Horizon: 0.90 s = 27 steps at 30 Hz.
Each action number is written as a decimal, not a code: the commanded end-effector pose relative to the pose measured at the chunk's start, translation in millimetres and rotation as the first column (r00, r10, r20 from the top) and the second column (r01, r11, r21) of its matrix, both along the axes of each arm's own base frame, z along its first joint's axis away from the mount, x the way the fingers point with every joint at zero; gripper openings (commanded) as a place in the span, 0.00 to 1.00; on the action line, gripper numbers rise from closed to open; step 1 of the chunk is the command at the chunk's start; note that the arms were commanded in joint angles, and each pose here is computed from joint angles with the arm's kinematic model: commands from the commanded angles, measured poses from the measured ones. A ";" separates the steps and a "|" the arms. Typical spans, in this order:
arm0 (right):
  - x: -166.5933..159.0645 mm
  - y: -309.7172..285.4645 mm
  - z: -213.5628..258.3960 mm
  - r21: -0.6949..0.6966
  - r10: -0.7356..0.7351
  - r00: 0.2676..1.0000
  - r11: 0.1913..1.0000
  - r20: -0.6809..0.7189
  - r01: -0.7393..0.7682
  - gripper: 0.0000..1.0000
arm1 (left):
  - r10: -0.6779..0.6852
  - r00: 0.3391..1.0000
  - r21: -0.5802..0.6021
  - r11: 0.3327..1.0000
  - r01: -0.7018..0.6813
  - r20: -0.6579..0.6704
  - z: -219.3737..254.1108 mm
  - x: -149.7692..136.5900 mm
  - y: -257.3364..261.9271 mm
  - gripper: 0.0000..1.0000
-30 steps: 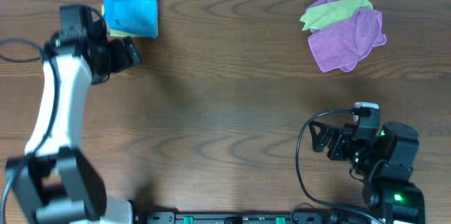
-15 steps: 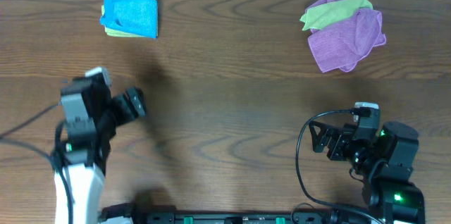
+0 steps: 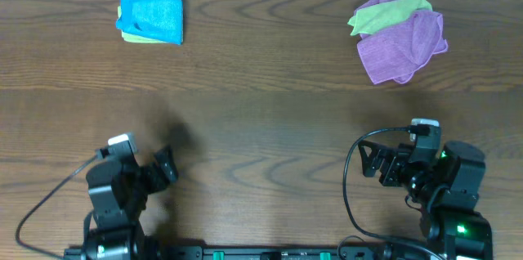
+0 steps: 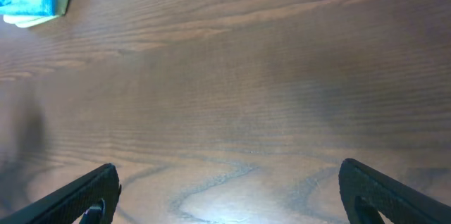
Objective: Fold the cloth
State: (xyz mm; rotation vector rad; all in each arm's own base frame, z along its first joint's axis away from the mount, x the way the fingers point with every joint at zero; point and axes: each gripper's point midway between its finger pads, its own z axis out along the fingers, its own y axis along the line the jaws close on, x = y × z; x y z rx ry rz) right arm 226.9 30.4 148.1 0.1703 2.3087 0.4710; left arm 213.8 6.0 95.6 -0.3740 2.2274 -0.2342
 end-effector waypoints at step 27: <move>-0.3 0.4 0.4 0.015 -0.005 1.000 1.000 0.001 0.005 0.99 | -0.097 0.990 0.212 0.970 0.117 -0.105 -25.5 -54.2 0.1 0.95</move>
